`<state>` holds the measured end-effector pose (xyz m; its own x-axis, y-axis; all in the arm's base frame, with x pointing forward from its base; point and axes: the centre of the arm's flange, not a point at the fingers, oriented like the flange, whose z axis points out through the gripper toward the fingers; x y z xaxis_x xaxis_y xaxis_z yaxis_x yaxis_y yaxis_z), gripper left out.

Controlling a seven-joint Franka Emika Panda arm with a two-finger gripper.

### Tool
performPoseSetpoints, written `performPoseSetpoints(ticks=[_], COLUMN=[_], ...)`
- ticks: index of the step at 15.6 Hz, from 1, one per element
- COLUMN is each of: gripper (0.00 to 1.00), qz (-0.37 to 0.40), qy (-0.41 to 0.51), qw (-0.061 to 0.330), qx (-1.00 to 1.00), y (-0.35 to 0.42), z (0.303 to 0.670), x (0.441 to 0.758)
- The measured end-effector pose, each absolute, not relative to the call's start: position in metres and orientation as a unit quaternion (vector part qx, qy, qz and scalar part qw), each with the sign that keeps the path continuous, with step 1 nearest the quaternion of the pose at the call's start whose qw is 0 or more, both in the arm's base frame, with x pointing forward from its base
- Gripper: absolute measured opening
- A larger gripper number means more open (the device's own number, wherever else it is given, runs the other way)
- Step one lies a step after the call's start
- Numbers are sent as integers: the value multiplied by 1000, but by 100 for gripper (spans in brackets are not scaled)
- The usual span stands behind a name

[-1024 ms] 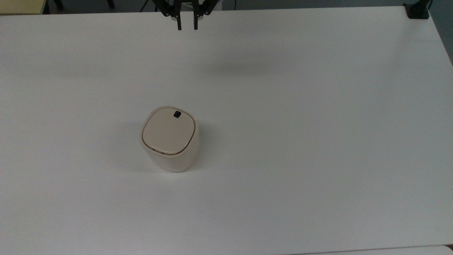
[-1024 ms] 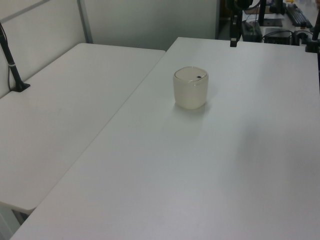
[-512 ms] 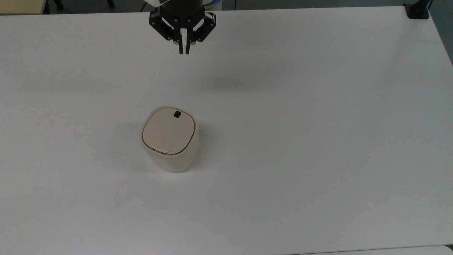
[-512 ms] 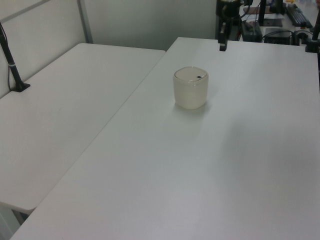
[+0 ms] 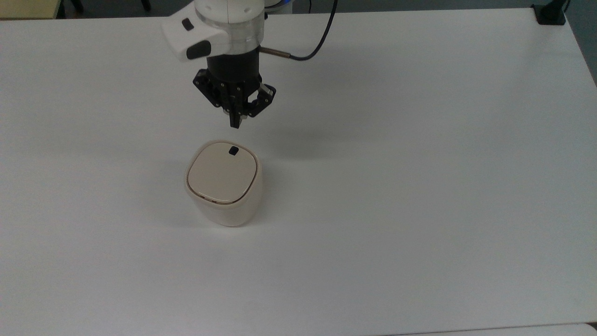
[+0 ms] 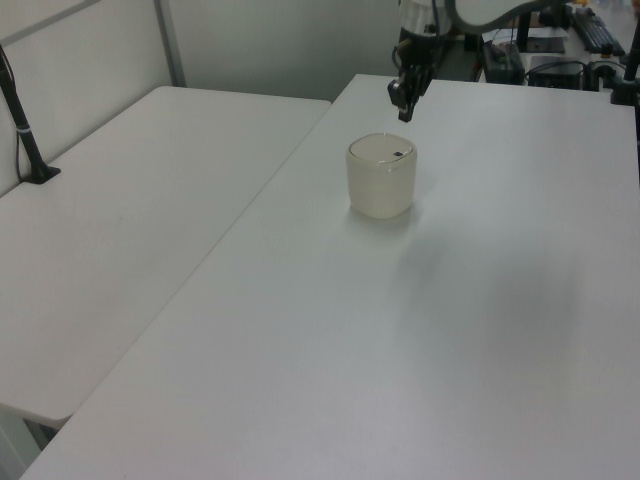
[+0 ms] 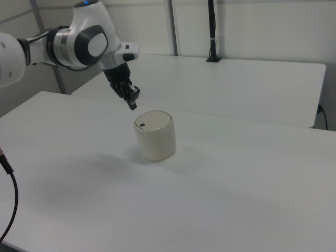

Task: Open the trash bin
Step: 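Lower the gripper fingers onto the lid edge and push it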

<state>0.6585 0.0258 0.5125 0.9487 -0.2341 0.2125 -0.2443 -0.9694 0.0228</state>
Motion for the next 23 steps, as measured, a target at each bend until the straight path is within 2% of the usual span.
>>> performPoseSetpoints(ticks=[1, 5, 12, 23], gripper=[1, 1, 1, 1], qz=[107, 113, 95, 92], qy=[-127, -149, -152, -153], qw=[24, 21, 34, 36], qx=[986, 982, 983, 983], y=[26, 28, 21, 20], z=[503, 474, 446, 441], x=[663, 678, 684, 686])
